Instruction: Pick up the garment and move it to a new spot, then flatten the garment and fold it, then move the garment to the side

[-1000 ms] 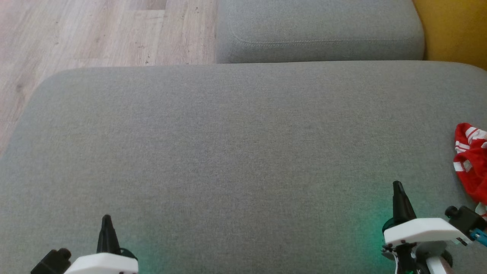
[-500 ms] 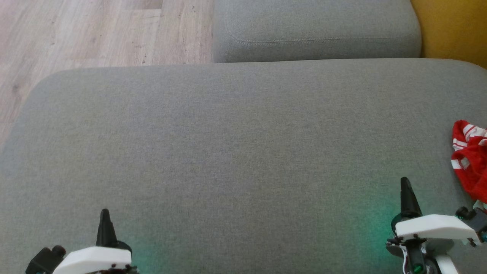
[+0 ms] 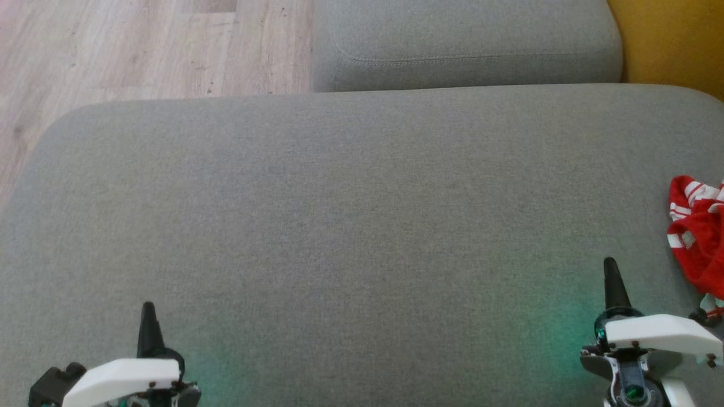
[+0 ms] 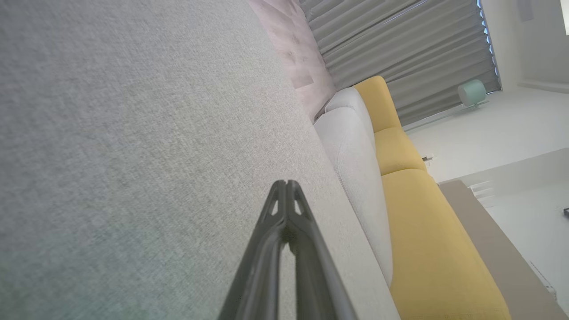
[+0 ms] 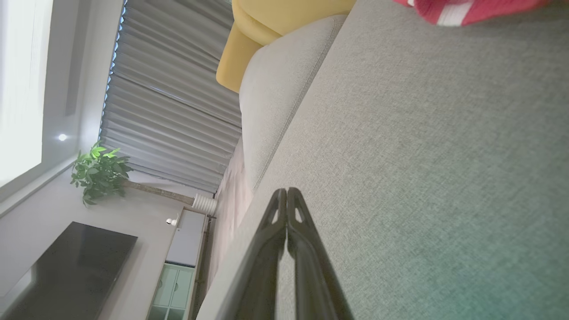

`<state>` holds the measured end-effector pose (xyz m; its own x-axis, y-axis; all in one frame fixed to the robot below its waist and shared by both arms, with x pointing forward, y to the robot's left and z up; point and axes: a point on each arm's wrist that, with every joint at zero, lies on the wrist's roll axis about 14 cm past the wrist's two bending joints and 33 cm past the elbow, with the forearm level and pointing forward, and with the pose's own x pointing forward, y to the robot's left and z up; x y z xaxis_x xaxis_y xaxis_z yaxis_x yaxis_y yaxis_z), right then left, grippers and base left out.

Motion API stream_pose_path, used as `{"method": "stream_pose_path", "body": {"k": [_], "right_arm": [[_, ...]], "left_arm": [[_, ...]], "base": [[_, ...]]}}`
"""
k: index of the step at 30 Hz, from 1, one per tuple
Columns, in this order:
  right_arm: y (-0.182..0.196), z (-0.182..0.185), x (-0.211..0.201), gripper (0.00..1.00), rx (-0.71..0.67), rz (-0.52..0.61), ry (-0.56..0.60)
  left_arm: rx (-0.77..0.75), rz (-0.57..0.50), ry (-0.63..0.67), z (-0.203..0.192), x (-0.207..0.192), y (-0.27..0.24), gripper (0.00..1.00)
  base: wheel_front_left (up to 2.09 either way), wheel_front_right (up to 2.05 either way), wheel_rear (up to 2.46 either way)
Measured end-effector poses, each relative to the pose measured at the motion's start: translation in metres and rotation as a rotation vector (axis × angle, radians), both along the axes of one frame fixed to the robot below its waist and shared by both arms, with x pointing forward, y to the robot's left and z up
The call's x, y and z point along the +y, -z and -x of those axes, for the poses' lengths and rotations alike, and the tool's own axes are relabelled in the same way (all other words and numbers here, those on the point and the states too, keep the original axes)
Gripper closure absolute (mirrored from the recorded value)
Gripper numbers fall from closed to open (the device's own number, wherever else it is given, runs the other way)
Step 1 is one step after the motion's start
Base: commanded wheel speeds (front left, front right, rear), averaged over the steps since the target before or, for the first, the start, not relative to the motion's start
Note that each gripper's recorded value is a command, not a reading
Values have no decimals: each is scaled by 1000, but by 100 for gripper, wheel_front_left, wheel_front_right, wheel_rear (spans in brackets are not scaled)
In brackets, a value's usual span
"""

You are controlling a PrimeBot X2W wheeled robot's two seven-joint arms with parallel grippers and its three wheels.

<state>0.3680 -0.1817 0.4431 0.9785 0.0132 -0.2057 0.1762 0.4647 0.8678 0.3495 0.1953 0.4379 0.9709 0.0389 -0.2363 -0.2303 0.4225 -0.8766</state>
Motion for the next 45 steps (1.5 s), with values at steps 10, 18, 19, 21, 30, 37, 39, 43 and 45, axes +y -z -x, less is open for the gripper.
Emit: {"method": "stream_pose_path", "body": {"k": [10, 18, 19, 21, 30, 37, 39, 43, 45], "right_arm": [[-6, -1, -6, 100, -16, -114, 34], [-12, -2, -11, 100, -34, -205, 58], [-13, -2, -12, 100, -38, -217, 62], [-14, -2, -13, 100, -43, -239, 68], [-21, -3, -18, 100, -68, -341, 93], [-26, -4, -21, 100, -85, -408, 102], [-27, -4, -23, 100, -91, -429, 111], [-31, -4, -26, 100, -109, -477, 118], [-31, -4, -26, 100, -109, -477, 118]], "left_arm": [[-20, 106, -3, -4, -3, -5, 100], [-42, 190, -3, -8, -6, -11, 100], [-46, 199, -4, -9, -6, -12, 100], [-55, 222, -6, -11, -5, -15, 100], [-85, 316, -14, -16, -5, -22, 100], [-102, 379, -13, -18, -6, -27, 100], [-108, 399, -11, -19, -7, -29, 100], [-138, 441, -7, -25, -8, -37, 100], [-143, 441, -6, -26, -8, -39, 100]], "base": [[0, 0, 0], [0, 0, 0], [0, 0, 0], [0, 0, 0], [0, 0, 0], [0, 0, 0], [0, 0, 0], [0, 0, 0], [0, 0, 0]]}}
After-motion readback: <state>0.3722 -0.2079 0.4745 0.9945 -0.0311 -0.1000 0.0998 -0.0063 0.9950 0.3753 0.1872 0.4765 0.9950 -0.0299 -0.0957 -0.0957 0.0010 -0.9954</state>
